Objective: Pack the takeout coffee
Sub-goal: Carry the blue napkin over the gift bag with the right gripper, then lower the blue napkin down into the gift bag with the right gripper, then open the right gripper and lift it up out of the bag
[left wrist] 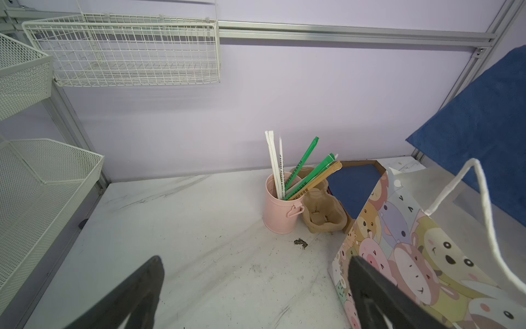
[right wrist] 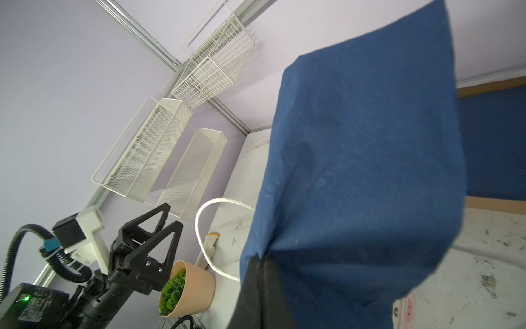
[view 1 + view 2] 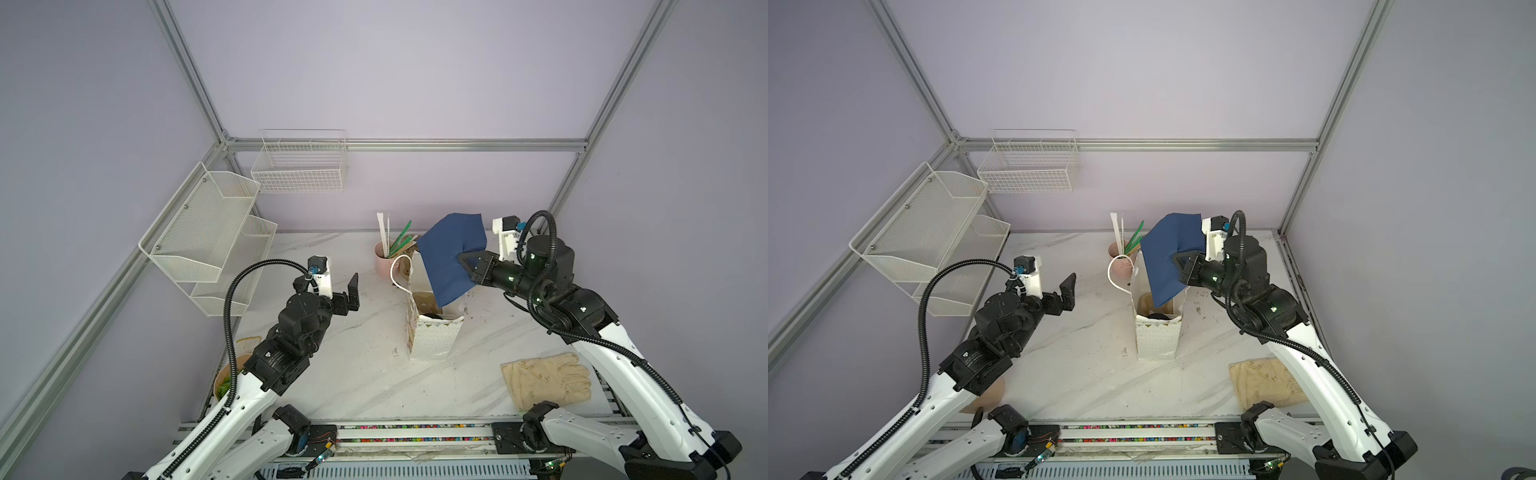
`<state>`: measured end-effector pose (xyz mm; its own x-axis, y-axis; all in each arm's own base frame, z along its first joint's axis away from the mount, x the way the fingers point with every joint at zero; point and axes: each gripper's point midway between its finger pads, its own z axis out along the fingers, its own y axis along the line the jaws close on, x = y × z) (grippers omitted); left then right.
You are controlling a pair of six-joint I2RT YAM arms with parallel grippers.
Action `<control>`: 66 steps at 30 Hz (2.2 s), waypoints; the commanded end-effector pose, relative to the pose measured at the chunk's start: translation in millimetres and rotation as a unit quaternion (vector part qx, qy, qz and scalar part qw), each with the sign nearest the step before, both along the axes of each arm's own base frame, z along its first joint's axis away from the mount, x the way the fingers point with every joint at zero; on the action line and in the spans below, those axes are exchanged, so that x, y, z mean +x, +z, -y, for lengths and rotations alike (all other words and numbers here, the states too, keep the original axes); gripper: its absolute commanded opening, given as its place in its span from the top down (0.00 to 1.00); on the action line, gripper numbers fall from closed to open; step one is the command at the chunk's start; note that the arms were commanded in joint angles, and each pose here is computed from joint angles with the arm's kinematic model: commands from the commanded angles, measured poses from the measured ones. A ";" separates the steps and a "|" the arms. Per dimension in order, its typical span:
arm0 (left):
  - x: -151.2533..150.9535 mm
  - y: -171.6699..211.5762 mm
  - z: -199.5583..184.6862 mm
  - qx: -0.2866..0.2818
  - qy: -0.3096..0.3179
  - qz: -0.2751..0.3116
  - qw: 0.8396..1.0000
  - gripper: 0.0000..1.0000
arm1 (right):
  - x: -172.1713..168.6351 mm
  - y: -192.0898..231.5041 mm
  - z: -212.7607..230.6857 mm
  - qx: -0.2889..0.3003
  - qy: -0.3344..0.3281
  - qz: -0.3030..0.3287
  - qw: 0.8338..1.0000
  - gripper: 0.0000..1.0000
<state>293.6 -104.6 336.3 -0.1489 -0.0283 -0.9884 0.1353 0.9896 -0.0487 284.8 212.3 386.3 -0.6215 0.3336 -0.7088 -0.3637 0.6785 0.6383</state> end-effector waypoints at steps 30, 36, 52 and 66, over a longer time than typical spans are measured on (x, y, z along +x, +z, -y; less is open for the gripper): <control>-1.8 -3.7 2.2 -0.001 -0.004 0.003 1.000 0.00 | -9.3 -120.5 -46.6 -0.200 -0.048 -0.123 0.971 1.00; -1.7 -3.5 2.6 -0.001 -0.004 0.003 1.000 0.00 | -9.1 -135.0 -52.7 -0.209 -0.039 -0.136 0.968 1.00; -2.9 -2.8 2.4 -0.001 -0.005 0.005 1.000 0.00 | -2.7 -110.7 -54.8 -0.211 -0.044 -0.122 0.969 0.72; -1.8 -5.0 2.8 0.003 -0.003 0.002 1.000 0.00 | 8.6 -33.4 -36.2 -0.192 -0.090 -0.045 0.976 0.48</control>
<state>292.2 -108.3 336.1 -0.1497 -0.0252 -0.9884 0.1474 0.9879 -0.0475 294.5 267.5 317.6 -0.7110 0.1386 -0.6894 -0.1794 0.9122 0.3684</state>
